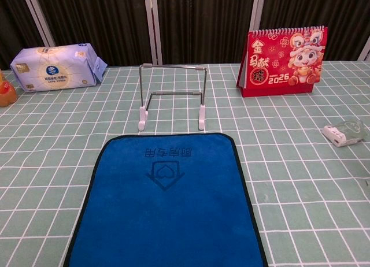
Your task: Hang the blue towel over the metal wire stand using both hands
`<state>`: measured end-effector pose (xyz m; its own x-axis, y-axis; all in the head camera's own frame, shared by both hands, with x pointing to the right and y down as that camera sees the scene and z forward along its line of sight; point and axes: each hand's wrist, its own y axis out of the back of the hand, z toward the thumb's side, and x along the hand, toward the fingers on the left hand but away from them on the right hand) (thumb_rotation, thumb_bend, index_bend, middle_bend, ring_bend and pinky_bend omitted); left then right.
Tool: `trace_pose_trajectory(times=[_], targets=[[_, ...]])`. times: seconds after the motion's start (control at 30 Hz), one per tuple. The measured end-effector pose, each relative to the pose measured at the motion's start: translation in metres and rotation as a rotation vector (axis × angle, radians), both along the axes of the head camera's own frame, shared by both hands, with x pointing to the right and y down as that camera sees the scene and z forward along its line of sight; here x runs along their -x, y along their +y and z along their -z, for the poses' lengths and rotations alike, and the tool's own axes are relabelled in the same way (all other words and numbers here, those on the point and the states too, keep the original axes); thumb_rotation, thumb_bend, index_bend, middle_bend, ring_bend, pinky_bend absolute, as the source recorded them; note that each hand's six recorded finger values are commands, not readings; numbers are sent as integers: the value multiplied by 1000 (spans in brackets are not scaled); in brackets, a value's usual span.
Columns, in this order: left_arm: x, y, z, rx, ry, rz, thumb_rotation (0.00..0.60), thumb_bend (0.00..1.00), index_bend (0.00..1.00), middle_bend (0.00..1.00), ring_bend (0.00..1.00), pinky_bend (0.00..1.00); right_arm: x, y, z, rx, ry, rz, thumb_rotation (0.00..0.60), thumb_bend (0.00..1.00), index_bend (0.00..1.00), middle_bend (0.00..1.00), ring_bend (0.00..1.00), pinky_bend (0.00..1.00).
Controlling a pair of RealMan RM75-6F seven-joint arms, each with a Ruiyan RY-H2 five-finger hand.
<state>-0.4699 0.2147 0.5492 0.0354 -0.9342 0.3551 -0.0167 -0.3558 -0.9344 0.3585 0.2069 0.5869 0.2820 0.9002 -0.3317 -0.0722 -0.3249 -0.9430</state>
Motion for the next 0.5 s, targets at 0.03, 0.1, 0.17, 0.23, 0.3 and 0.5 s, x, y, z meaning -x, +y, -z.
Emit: trace_pose_trajectory(times=[0.03, 0.1, 0.17, 0.23, 0.3, 0.5], targets=[[1, 0, -1, 2, -2, 3, 600, 0, 0, 0, 0, 0, 8, -3, -4, 15, -5, 31, 600, 0, 0, 0, 0, 0], [2, -1, -2, 5, -4, 10, 600, 0, 0, 0, 0, 0, 30, -9, -16, 54, -17, 109, 600, 0, 0, 0, 0, 0], [3, -2, -2, 5, -6, 14, 600, 0, 0, 0, 0, 0, 50, -13, -27, 90, -23, 181, 600, 0, 0, 0, 0, 0], [4, -1, -1, 4, -11, 16, 600, 0, 0, 0, 0, 0, 77, -19, -40, 132, -29, 271, 600, 0, 0, 0, 0, 0], [5, -1, -2, 4, -16, 20, 600, 0, 0, 0, 0, 0, 106, -23, -53, 170, -37, 362, 600, 0, 0, 0, 0, 0], [9, -1, -5, 14, -36, 31, 600, 0, 0, 0, 0, 0, 182, -32, -80, 213, -52, 577, 600, 0, 0, 0, 0, 0]])
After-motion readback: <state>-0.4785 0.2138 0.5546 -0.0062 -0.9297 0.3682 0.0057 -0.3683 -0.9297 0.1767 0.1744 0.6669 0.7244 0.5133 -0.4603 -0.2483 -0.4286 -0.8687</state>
